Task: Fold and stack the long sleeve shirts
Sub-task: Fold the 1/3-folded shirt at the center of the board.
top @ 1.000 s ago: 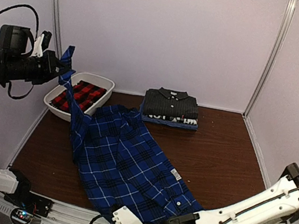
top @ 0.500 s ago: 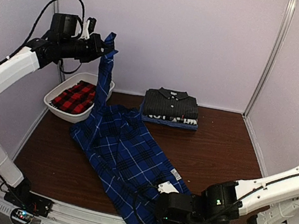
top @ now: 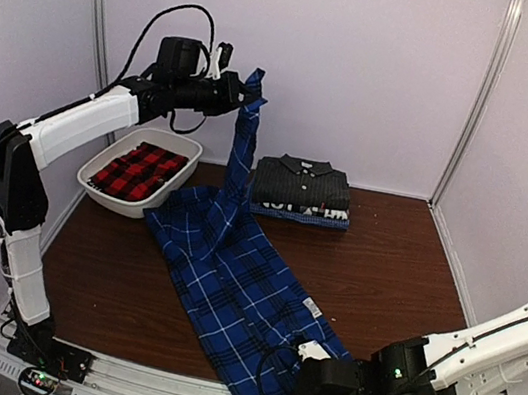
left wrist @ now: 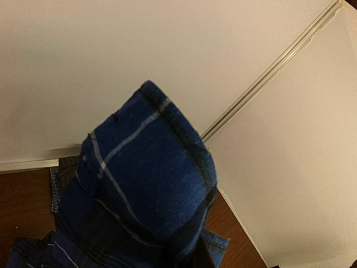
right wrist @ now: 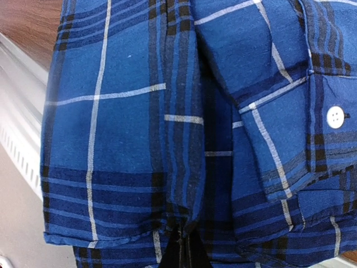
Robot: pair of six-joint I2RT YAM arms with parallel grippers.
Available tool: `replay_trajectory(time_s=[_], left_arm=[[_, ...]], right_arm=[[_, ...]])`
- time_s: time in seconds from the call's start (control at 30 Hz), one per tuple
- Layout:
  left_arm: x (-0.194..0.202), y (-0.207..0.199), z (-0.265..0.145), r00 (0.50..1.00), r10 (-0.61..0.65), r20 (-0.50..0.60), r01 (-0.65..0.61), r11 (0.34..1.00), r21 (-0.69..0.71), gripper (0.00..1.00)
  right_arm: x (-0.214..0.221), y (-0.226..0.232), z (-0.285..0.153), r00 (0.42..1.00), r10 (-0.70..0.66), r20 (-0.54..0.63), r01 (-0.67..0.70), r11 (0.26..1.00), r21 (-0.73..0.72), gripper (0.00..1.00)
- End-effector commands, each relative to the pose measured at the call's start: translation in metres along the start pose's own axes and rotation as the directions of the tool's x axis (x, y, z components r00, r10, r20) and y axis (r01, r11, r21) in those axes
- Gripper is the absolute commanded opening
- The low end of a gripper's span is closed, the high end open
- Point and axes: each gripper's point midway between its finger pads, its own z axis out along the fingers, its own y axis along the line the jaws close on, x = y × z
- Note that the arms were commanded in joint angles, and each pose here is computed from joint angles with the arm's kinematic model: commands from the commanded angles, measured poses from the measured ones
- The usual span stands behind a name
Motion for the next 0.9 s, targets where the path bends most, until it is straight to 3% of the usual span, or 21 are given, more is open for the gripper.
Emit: replay_trajectory(time_s=[0.0, 0.27, 0.37, 0.43, 0.57, 0.67, 0.87], left_arm=[[-0.018, -0.023, 0.006, 0.997, 0.046, 0.064, -0.051, 0.995, 0.081, 0.0], [-0.019, -0.017, 0.007, 0.995, 0.055, 0.079, -0.059, 0.997, 0.041, 0.0], [-0.014, -0.016, 0.009, 0.996, 0.056, 0.065, -0.059, 0.997, 0.049, 0.0], [-0.006, -0.012, 0.012, 0.998, 0.049, 0.042, -0.051, 0.998, 0.042, 0.0], [0.008, -0.01, 0.013, 0.998, 0.056, 0.007, -0.056, 0.997, 0.048, 0.0], [0.021, -0.015, 0.013, 0.997, 0.068, -0.022, -0.066, 0.996, 0.062, 0.0], [0.069, -0.024, 0.02, 0.989, 0.105, -0.107, -0.097, 0.992, 0.075, 0.0]], right_arm=[[0.003, 0.009, -0.003, 0.999, 0.034, 0.002, -0.034, 0.999, -0.034, 0.0], [0.015, -0.012, -0.001, 0.996, 0.084, -0.002, -0.084, 0.996, 0.031, 0.0], [0.017, -0.015, 0.001, 0.996, 0.086, 0.0, -0.086, 0.995, 0.042, 0.05], [0.013, -0.015, -0.003, 0.996, 0.084, 0.017, -0.085, 0.995, 0.053, 0.11], [-0.008, -0.008, -0.024, 0.992, 0.085, 0.093, -0.09, 0.995, 0.049, 0.35], [-0.034, -0.006, -0.048, 0.978, 0.102, 0.184, -0.11, 0.993, 0.031, 0.47], [-0.113, -0.014, -0.102, 0.902, 0.156, 0.404, -0.15, 0.988, -0.045, 0.66]])
